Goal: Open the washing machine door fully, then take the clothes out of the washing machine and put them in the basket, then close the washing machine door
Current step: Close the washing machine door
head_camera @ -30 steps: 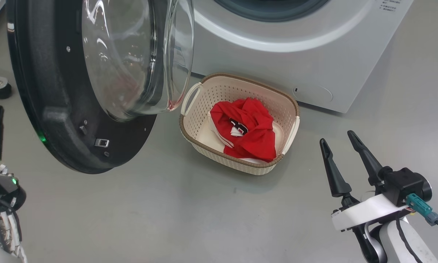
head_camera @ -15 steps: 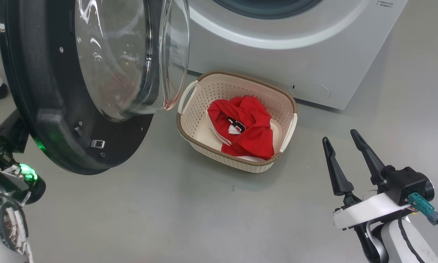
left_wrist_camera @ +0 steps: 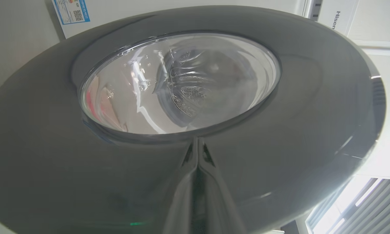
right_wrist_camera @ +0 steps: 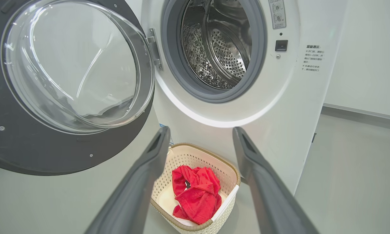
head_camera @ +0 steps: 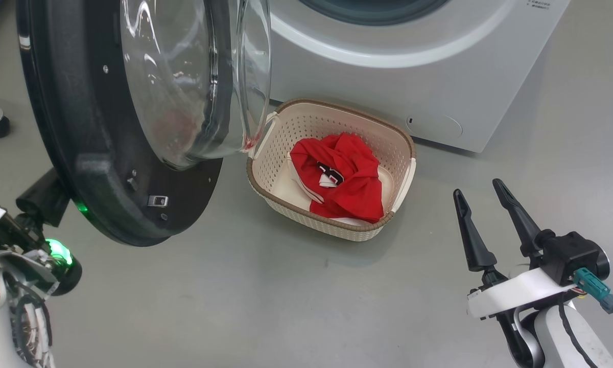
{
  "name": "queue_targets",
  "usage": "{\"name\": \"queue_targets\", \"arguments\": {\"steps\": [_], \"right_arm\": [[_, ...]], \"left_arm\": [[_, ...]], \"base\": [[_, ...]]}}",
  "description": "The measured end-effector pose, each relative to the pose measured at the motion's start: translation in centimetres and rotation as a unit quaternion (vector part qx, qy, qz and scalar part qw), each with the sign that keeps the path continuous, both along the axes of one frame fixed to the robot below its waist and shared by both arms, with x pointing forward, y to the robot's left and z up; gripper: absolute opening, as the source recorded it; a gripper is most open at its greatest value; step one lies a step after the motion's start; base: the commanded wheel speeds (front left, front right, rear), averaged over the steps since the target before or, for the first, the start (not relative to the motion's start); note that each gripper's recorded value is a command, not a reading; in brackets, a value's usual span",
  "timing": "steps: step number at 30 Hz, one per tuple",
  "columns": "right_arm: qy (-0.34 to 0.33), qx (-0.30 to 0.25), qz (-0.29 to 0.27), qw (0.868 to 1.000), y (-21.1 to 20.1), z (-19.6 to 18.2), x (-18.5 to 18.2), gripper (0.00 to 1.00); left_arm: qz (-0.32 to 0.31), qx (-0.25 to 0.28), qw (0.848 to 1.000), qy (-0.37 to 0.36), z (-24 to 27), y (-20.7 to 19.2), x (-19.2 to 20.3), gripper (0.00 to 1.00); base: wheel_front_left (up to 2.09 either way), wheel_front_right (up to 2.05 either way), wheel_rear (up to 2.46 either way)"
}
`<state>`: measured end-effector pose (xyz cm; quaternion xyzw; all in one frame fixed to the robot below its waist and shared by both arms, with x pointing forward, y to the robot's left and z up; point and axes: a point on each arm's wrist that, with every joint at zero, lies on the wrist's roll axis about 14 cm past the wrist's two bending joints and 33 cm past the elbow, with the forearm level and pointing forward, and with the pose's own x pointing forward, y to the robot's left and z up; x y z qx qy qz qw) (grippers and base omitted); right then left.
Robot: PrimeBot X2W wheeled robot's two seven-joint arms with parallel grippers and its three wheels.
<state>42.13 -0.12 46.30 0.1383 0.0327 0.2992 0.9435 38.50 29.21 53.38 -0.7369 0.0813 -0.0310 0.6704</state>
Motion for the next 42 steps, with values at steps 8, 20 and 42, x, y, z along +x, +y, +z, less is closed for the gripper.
{"name": "queue_targets", "arguments": {"steps": [8, 20, 42], "right_arm": [[-0.001, 0.001, -0.001, 1.000, 0.0, 0.1, 0.0, 1.00], [-0.004, 0.002, -0.019, 1.000, -1.1, 0.5, -0.1, 1.00], [-0.005, -0.007, -0.121, 0.993, -7.7, 1.2, -0.7, 1.00]], "left_arm": [[-0.038, -0.010, 0.999, 0.003, -0.6, -2.0, -0.1, 0.00], [-0.094, -0.032, 0.995, -0.018, -0.1, -5.3, 0.9, 0.00], [-0.216, -0.094, 0.971, -0.027, -0.4, -15.2, 4.7, 0.00]], "base": [[0.00, 0.00, 0.00], [0.00, 0.00, 0.00], [0.00, 0.00, 0.00]]}}
